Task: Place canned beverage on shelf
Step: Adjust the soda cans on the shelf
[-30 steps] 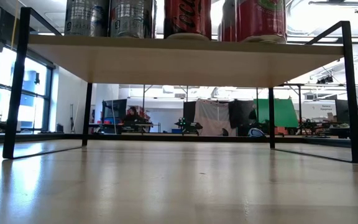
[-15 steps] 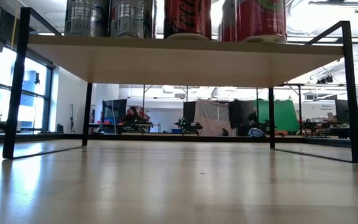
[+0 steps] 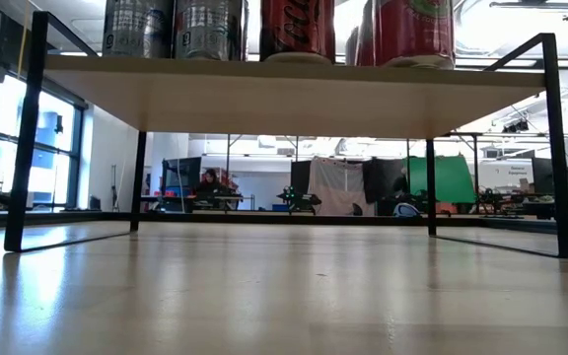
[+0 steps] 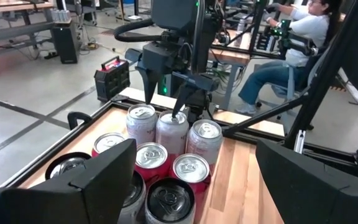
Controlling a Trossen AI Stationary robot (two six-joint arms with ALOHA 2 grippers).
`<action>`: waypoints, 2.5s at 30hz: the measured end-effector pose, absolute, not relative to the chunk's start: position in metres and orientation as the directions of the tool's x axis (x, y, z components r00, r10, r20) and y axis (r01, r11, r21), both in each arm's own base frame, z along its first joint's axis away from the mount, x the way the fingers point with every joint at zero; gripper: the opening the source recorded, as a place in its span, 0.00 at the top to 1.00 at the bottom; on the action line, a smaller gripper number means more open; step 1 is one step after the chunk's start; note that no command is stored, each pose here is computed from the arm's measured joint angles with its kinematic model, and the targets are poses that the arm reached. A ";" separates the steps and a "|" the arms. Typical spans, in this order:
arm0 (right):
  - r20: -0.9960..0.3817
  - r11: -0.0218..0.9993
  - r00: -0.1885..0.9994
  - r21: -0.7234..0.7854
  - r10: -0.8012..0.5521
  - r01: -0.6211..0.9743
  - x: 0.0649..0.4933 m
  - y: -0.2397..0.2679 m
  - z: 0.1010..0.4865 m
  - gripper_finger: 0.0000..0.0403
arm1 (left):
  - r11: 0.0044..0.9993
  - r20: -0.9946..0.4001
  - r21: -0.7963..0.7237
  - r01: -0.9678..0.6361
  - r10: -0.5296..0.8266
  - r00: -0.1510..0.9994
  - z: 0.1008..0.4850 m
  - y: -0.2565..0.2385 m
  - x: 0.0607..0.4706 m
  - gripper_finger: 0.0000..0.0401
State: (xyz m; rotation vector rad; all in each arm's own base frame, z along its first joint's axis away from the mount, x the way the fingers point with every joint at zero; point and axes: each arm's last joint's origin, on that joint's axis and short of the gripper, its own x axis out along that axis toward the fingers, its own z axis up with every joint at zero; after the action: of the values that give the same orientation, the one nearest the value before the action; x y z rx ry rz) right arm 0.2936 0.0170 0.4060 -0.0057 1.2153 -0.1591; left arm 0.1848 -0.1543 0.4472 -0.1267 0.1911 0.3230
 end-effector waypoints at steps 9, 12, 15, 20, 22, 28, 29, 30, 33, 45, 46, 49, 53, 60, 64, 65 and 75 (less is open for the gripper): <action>-0.929 0.988 0.347 -0.084 -0.125 0.132 0.294 0.017 0.408 0.32 | 0.940 -0.192 -0.113 -0.323 0.298 0.935 0.450 -0.155 0.186 0.19; -0.925 0.986 0.359 -0.074 -0.123 0.148 0.295 0.017 0.408 0.32 | 0.940 -0.191 -0.116 -0.320 0.296 0.936 0.450 -0.156 0.185 0.19; -0.916 0.988 0.387 -0.051 -0.105 0.147 0.298 0.018 0.409 0.32 | 0.943 -0.189 -0.121 -0.311 0.285 0.940 0.450 -0.157 0.184 0.19; -0.894 0.990 0.437 -0.047 -0.102 0.135 0.302 0.018 0.412 0.32 | 0.942 -0.181 -0.132 -0.309 0.284 0.942 0.451 -0.160 0.182 0.19; -0.893 0.990 0.437 -0.058 -0.110 0.130 0.302 0.018 0.412 0.32 | 0.941 -0.178 -0.137 -0.308 0.283 0.942 0.451 -0.161 0.181 0.19; -0.893 0.990 0.437 -0.058 -0.110 0.130 0.302 0.018 0.412 0.32 | 0.941 -0.174 -0.144 -0.306 0.280 0.944 0.452 -0.161 0.181 0.19; -0.893 0.990 0.437 -0.059 -0.111 0.130 0.302 0.018 0.412 0.32 | 0.941 -0.174 -0.144 -0.306 0.280 0.944 0.452 -0.161 0.181 0.19; -0.894 0.989 0.435 -0.057 -0.110 0.133 0.303 0.018 0.411 0.32 | 0.941 -0.174 -0.145 -0.306 0.280 0.944 0.452 -0.161 0.181 0.19; -0.903 0.990 0.419 -0.043 -0.095 0.133 0.304 0.021 0.408 0.32 | 0.941 -0.174 -0.146 -0.305 0.279 0.944 0.452 -0.161 0.181 0.19; -0.917 0.990 0.380 -0.080 -0.119 0.116 0.308 0.027 0.401 0.32 | 0.958 -0.172 -0.103 -0.269 0.249 0.953 0.453 -0.164 0.179 0.19; -0.917 0.989 0.379 -0.077 -0.120 0.126 0.308 0.026 0.401 0.32 | 0.959 -0.171 -0.104 -0.265 0.245 0.954 0.454 -0.165 0.177 0.19; -0.918 0.988 0.377 -0.077 -0.122 0.131 0.308 0.026 0.401 0.32 | 0.961 -0.166 -0.114 -0.251 0.230 0.959 0.456 -0.164 0.173 0.19; -0.919 0.989 0.378 -0.072 -0.116 0.129 0.308 0.027 0.401 0.32 | 0.968 -0.162 -0.114 -0.225 0.206 0.965 0.458 -0.165 0.166 0.19; -0.864 0.981 0.494 -0.001 -0.097 0.192 0.296 0.030 0.435 0.32 | 0.977 -0.154 -0.070 -0.201 0.188 0.970 0.461 -0.166 0.159 0.19; -0.799 0.971 0.598 0.093 -0.060 0.221 0.285 0.042 0.464 0.32 | 0.979 -0.145 -0.079 -0.190 0.178 0.973 0.463 -0.166 0.157 0.19; -0.789 0.970 0.613 0.115 -0.041 0.214 0.281 0.049 0.469 0.32 | 0.979 -0.141 -0.079 -0.185 0.173 0.975 0.464 -0.167 0.157 0.19; -0.803 0.956 0.594 0.213 0.053 0.203 0.256 0.130 0.460 0.32 | 0.992 -0.059 -0.020 -0.128 0.127 0.990 0.482 -0.166 0.141 0.19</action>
State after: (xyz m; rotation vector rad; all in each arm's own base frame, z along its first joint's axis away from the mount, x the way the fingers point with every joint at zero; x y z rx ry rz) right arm 0.2565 0.1300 0.4604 0.2968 0.9344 -0.0883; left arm 0.1411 -0.1662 0.4820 -0.0233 0.0573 0.1281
